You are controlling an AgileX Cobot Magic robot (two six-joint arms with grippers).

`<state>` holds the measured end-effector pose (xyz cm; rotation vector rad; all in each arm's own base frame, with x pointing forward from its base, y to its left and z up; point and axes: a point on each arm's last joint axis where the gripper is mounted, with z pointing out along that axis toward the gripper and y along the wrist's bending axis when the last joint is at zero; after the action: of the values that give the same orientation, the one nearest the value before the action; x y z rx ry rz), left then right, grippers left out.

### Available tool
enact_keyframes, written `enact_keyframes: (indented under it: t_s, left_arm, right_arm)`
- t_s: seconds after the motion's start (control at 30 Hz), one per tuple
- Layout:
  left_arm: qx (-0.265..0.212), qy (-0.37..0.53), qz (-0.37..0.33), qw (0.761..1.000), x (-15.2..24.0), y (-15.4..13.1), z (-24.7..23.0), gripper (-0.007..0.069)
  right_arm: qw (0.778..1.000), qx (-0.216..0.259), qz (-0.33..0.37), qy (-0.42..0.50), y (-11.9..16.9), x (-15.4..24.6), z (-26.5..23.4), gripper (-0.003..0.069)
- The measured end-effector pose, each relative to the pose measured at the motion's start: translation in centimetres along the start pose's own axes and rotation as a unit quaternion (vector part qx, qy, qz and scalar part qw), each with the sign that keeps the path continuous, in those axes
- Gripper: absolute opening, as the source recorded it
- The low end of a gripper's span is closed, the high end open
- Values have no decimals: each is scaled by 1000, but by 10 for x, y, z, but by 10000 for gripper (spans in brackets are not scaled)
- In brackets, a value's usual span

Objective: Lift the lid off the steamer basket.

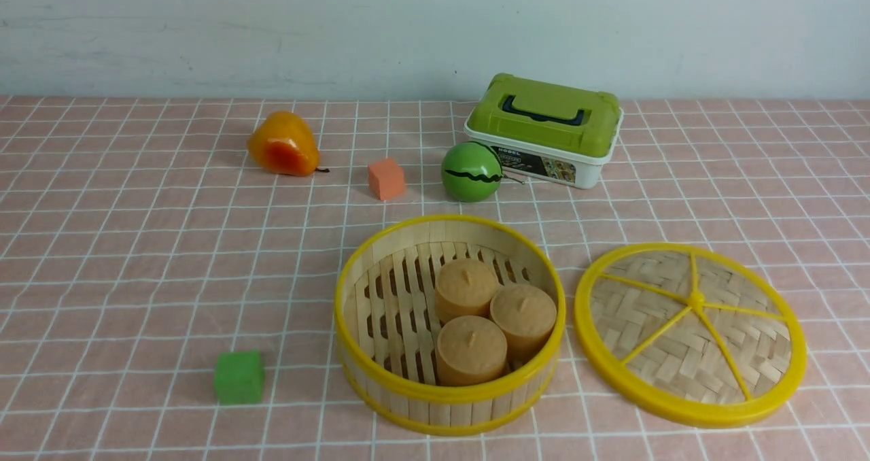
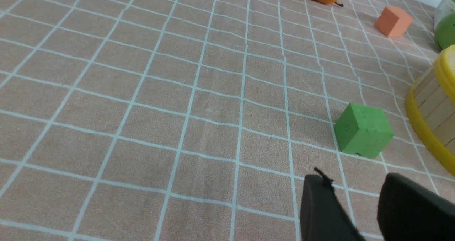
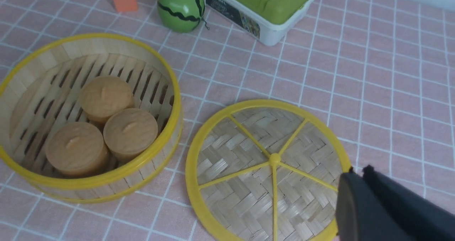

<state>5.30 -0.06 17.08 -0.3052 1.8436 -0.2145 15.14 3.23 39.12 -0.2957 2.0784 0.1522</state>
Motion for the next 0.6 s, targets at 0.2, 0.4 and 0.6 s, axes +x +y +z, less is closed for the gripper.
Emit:
enact_keyframes:
  t_s: [0.2, 0.4, 0.6]
  left_arm:
    - [0, 0, 0, 1000, 0, 0, 0, 239]
    - [0, 0, 0, 1000, 0, 0, 0, 239]
    - [0, 0, 0, 1000, 0, 0, 0, 239]
  right_arm:
    - [996, 13, -1, -84, 3, 30, -24, -22]
    - [995, 14, -2, -102, 5, 37, -34, -20]
    - [995, 14, -1, -102, 5, 37, -34, -14]
